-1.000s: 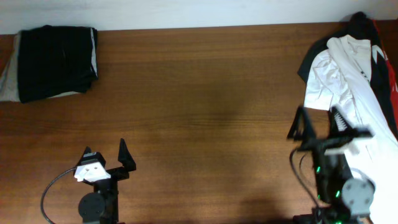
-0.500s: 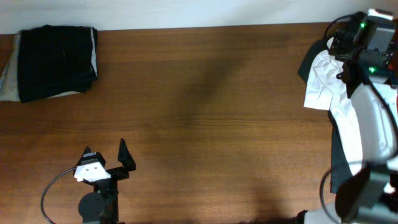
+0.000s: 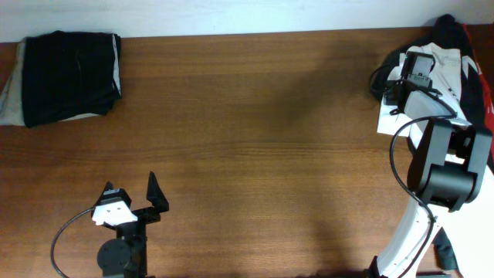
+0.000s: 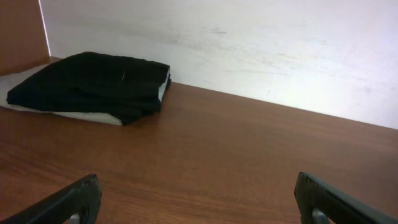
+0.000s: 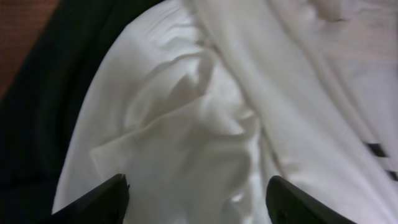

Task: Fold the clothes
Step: 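Reach the right gripper to the white T-shirt and grasp it, then drag the white T-shirt leftward to the table center and release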

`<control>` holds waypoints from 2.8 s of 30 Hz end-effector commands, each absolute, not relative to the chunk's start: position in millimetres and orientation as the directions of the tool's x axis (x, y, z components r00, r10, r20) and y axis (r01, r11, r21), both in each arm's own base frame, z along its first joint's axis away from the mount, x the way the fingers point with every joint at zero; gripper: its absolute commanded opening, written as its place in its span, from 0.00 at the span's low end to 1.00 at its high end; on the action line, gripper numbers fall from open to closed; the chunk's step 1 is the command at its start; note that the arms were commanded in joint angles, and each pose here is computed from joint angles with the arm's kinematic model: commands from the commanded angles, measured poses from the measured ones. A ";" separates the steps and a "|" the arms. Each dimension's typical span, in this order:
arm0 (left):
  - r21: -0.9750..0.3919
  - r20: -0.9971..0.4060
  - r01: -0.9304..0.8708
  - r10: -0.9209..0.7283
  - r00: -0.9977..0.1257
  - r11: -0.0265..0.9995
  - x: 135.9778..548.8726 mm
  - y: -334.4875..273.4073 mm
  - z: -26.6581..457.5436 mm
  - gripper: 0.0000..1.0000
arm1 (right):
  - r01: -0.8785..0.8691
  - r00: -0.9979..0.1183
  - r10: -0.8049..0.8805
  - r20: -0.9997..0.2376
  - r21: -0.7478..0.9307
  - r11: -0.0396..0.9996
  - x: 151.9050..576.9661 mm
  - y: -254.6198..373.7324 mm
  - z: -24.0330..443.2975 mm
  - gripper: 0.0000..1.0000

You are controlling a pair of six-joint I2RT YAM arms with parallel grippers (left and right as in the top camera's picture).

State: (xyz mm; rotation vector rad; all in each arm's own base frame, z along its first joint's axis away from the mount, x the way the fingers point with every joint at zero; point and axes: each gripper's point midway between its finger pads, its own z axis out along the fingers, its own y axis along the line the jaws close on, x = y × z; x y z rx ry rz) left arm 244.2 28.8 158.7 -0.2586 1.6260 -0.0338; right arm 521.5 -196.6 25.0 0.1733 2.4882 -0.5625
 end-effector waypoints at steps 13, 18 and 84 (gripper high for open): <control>-0.180 -0.981 -0.147 -0.189 -0.049 0.973 244.1 29.2 157.2 0.99 | 0.208 -0.806 -0.001 -0.591 -0.285 0.936 533.5 -187.7 24.0 0.43; -0.180 -0.981 -0.147 -0.189 -0.049 0.973 244.1 29.2 157.2 0.99 | 0.205 -0.813 0.001 -0.583 -0.284 0.936 531.5 -187.2 22.3 0.33; -0.180 -0.981 -0.147 -0.189 -0.049 0.973 244.1 29.2 157.2 0.99 | 0.357 -0.759 0.311 -0.572 0.035 0.933 399.8 -42.3 228.8 0.99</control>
